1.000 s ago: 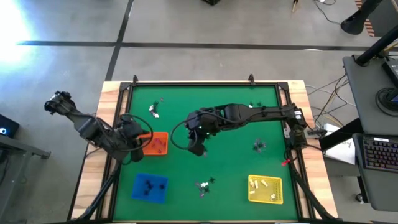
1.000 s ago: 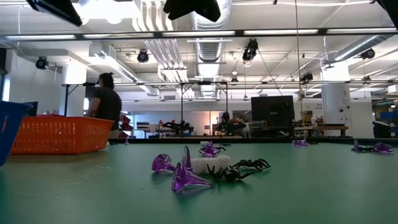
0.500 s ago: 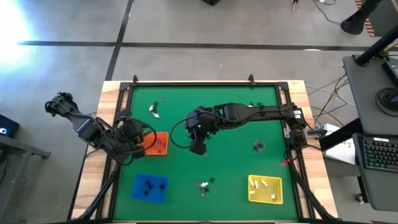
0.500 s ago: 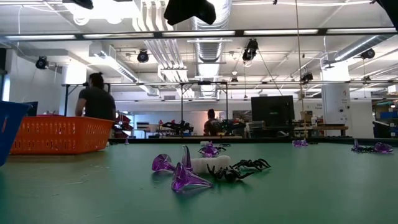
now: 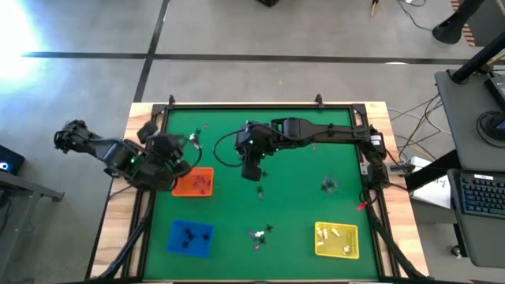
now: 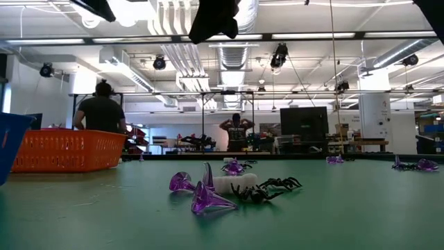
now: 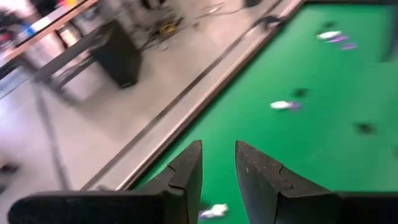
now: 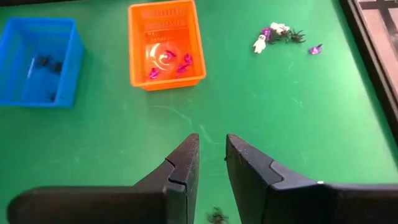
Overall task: Sort Halloween decoration
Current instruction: Put the violet witch hat toy into the orange bin
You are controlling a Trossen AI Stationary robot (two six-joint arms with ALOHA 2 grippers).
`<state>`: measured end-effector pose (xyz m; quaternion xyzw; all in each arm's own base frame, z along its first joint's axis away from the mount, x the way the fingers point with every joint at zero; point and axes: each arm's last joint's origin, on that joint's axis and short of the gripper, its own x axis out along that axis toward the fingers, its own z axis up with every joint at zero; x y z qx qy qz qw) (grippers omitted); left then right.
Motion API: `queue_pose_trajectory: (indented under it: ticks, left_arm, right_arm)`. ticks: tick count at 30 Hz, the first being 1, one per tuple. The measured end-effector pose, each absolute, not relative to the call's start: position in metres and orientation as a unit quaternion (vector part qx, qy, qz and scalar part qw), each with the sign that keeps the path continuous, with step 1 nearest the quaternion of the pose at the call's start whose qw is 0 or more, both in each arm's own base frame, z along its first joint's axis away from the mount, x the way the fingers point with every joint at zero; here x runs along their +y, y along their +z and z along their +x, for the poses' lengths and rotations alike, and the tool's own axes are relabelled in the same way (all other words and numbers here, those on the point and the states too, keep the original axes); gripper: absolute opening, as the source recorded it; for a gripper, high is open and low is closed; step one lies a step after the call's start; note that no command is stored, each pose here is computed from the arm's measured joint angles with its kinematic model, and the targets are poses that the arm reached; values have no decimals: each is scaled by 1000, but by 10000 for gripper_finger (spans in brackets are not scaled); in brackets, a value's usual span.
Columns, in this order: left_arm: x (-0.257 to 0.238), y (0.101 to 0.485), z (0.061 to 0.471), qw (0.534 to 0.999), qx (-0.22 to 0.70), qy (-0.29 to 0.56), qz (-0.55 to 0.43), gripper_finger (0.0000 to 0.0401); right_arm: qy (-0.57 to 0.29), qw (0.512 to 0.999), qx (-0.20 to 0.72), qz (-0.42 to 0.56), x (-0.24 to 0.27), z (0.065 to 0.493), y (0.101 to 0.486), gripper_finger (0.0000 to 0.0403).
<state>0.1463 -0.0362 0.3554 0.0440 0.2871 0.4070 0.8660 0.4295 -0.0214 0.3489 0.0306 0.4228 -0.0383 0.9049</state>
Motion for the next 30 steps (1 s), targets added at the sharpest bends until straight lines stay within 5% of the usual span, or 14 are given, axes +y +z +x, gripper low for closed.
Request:
queue_pose_trajectory:
  ticks: [11, 20, 30]
  left_arm:
    - [11, 352, 140, 793, 300, 530, 13, 77]
    - [47, 312, 140, 721, 292, 625, -63, 77]
    - [97, 266, 161, 748, 272, 584, -159, 77]
  right_arm:
    - [-66, 905, 418, 36, -59, 429, 343, 68]
    - [-71, 907, 413, 39, -63, 434, 329, 66]
    - [-94, 887, 443, 90, -62, 433, 299, 63]
